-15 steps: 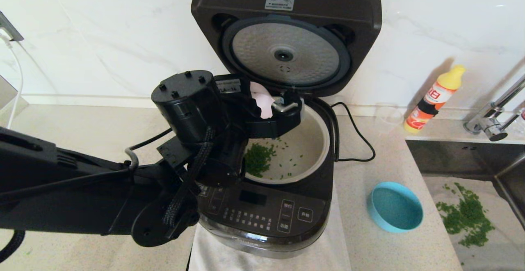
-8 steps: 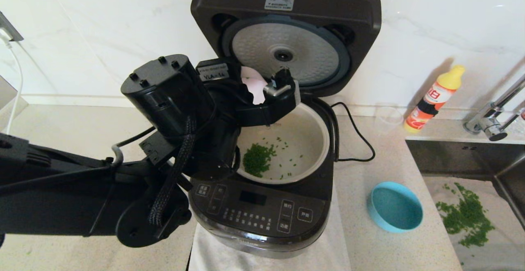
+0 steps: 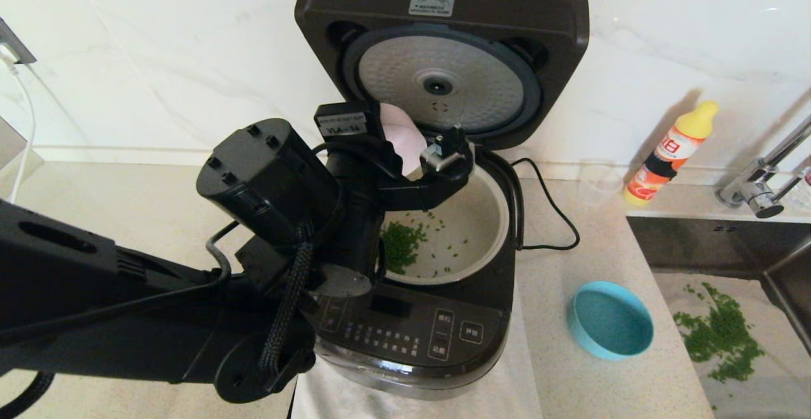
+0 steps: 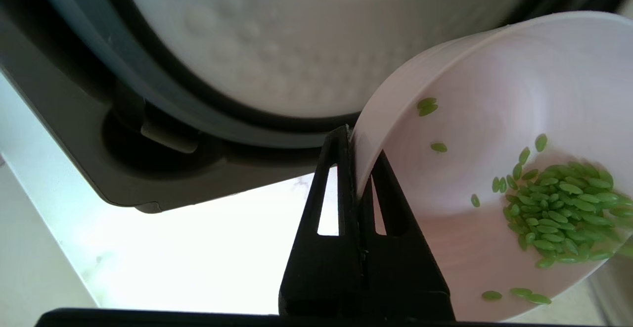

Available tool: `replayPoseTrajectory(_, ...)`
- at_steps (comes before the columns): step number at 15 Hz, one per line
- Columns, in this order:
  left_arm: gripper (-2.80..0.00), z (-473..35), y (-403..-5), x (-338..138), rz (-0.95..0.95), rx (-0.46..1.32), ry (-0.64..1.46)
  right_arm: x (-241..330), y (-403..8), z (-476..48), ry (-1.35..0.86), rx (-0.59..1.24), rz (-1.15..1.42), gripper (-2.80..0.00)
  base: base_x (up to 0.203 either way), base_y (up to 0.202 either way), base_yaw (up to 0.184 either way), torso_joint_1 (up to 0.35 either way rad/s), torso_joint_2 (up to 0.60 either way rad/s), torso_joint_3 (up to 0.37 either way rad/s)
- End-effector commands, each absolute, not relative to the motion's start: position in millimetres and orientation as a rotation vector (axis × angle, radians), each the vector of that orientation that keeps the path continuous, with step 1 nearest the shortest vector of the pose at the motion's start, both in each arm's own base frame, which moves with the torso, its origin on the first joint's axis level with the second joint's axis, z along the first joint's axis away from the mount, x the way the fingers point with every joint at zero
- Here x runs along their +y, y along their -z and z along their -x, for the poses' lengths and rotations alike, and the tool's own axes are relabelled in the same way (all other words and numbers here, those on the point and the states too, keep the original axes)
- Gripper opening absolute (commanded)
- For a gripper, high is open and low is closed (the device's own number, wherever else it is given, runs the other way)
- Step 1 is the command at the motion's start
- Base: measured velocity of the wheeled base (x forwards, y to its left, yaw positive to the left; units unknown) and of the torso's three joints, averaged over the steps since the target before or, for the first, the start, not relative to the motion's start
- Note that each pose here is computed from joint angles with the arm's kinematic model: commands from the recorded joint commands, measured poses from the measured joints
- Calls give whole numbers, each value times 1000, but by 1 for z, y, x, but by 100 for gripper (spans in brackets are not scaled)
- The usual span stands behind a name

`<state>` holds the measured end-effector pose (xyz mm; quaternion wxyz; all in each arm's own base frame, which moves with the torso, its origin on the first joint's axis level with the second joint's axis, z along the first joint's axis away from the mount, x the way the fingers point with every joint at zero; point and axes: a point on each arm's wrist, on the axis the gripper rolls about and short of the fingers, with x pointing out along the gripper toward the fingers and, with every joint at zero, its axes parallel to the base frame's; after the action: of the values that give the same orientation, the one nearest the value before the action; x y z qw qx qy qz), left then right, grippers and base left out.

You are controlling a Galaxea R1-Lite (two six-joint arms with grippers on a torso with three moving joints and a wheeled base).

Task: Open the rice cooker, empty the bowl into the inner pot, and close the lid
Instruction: Pour the chopped green onions from the bowl into the rice cooker

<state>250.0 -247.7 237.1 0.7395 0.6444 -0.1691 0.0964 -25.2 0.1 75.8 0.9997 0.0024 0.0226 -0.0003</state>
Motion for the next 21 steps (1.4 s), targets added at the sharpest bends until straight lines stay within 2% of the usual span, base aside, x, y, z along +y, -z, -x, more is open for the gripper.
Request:
replayPoseTrajectory(1,-280,-242,-227,-254,-1452,-358,-184,0,-76,25,0,46,-5,-280,0,0,0,0,0,0)
replayPoseTrajectory(9,-280,-234,-212,-266,-1595,-371,-215,0,-76,25,0,46,-5,-280,0,0,0,0,0,0)
replayPoseTrajectory(17,-280,-239,-226,-271,-1604,-381,-271,0,-76,25,0,46,-5,-280,0,0,0,0,0,0)
replayPoseTrajectory(21,-280,-236,-216,-269,-1635,-369,-241,0,-76,25,0,46,-5,-280,0,0,0,0,0,0)
